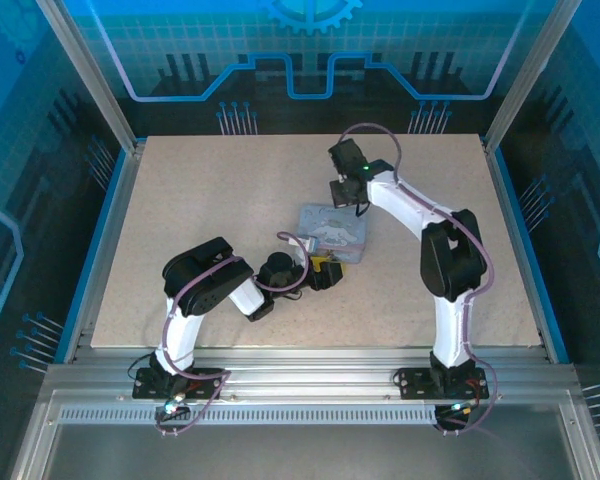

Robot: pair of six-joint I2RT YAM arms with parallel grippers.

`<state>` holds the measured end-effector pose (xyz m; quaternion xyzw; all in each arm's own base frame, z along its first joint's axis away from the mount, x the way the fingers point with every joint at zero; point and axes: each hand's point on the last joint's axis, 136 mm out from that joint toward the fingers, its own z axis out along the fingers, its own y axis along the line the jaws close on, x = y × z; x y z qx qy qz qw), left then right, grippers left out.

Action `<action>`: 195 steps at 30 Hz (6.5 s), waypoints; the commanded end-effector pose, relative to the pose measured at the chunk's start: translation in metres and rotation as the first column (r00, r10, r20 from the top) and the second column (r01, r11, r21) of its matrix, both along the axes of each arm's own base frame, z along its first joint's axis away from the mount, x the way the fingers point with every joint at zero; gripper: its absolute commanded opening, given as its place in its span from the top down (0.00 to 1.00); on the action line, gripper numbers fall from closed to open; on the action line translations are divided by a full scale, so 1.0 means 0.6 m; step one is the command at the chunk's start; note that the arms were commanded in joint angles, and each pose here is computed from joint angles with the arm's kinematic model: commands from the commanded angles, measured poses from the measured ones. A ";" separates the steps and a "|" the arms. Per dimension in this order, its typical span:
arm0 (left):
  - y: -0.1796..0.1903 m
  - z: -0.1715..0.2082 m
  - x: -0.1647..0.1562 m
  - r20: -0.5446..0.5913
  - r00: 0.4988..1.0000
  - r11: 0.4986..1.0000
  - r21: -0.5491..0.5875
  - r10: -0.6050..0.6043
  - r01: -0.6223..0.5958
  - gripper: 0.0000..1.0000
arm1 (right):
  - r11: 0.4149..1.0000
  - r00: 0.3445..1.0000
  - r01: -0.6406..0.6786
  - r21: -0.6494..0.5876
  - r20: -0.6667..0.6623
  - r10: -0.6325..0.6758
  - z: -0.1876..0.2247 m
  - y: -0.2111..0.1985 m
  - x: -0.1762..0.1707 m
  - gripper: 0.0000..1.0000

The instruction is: Unlock a padlock with a key

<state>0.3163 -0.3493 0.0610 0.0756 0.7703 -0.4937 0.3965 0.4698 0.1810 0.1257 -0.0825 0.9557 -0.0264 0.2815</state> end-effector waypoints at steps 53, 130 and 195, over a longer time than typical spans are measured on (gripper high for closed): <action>0.050 -0.053 -0.004 -0.166 0.986 0.998 0.057 0.025 -0.016 0.72 | 0.996 0.991 0.079 0.031 -0.109 -0.075 -0.095 -0.033 -0.101 1.00; 0.025 0.073 0.053 -0.475 0.871 0.984 -0.055 0.122 -0.168 1.00 | 0.367 0.982 0.030 0.930 0.041 -0.186 0.069 -0.036 -0.284 1.00; 0.017 0.088 0.067 -0.484 0.869 0.969 -0.151 0.097 -0.193 1.00 | 0.209 0.970 0.199 0.957 -0.163 -0.180 -0.054 0.068 -0.290 1.00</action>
